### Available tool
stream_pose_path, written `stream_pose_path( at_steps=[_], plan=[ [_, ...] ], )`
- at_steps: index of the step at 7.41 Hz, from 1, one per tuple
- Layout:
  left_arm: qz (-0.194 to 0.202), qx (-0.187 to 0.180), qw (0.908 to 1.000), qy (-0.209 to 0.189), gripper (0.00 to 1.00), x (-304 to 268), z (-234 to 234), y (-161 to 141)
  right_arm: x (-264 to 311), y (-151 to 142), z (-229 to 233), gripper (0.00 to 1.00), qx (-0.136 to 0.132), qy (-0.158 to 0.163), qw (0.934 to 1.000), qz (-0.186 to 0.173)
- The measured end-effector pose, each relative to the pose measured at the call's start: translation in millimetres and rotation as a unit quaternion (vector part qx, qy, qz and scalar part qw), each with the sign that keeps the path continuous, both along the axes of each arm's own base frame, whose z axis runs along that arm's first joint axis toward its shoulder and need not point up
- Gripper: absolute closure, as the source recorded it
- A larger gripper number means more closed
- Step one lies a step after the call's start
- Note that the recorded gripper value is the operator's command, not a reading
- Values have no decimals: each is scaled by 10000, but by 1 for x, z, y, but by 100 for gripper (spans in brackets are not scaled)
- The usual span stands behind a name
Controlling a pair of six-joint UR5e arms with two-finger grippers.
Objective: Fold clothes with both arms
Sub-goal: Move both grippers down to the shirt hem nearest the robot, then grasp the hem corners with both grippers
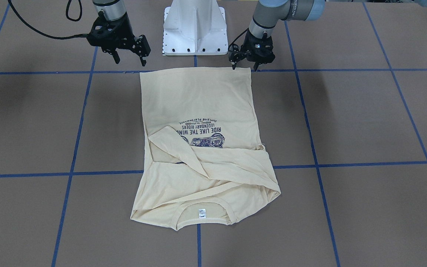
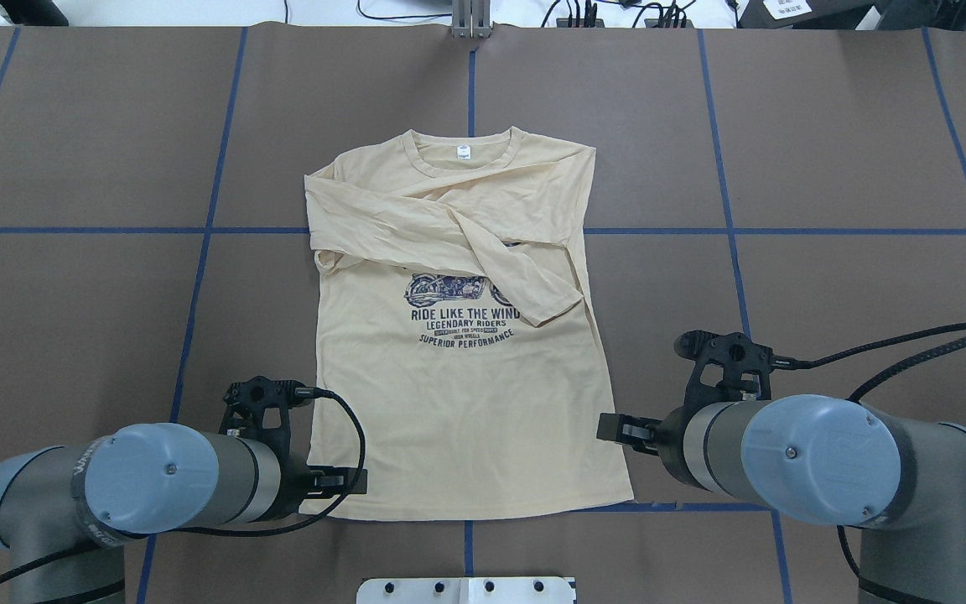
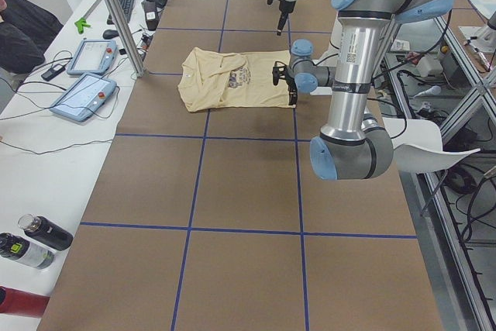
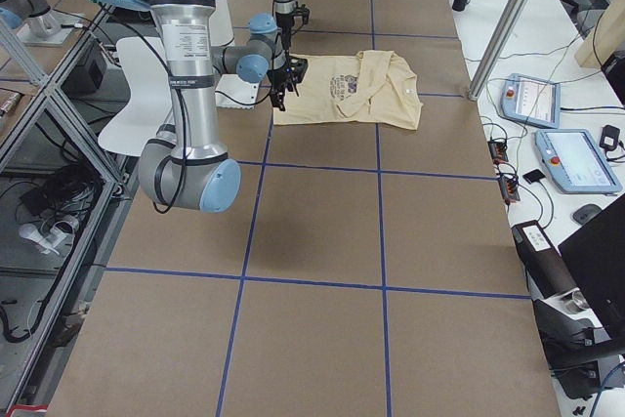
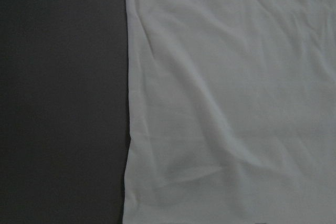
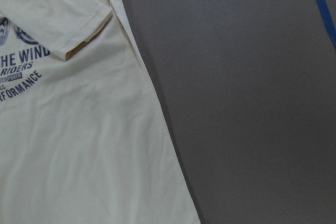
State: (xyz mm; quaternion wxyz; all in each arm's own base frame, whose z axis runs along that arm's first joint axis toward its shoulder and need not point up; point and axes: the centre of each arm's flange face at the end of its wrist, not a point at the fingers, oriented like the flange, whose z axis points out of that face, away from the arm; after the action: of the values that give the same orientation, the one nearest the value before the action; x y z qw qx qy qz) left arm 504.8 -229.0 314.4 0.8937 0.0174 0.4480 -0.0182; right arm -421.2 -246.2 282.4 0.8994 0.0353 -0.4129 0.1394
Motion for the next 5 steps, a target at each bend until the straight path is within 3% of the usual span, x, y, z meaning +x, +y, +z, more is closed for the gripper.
stream_pose_path(
  at_steps=[2, 5],
  plan=[
    [105, -10, 9999, -88, 36, 7, 3, 11, 0, 0, 1, 0, 3, -15, 10000, -2],
    [259, 10, 9996, -116, 41, 14, 5, 25, 0, 1, 0, 0, 5, -18, 10000, -4]
  ],
)
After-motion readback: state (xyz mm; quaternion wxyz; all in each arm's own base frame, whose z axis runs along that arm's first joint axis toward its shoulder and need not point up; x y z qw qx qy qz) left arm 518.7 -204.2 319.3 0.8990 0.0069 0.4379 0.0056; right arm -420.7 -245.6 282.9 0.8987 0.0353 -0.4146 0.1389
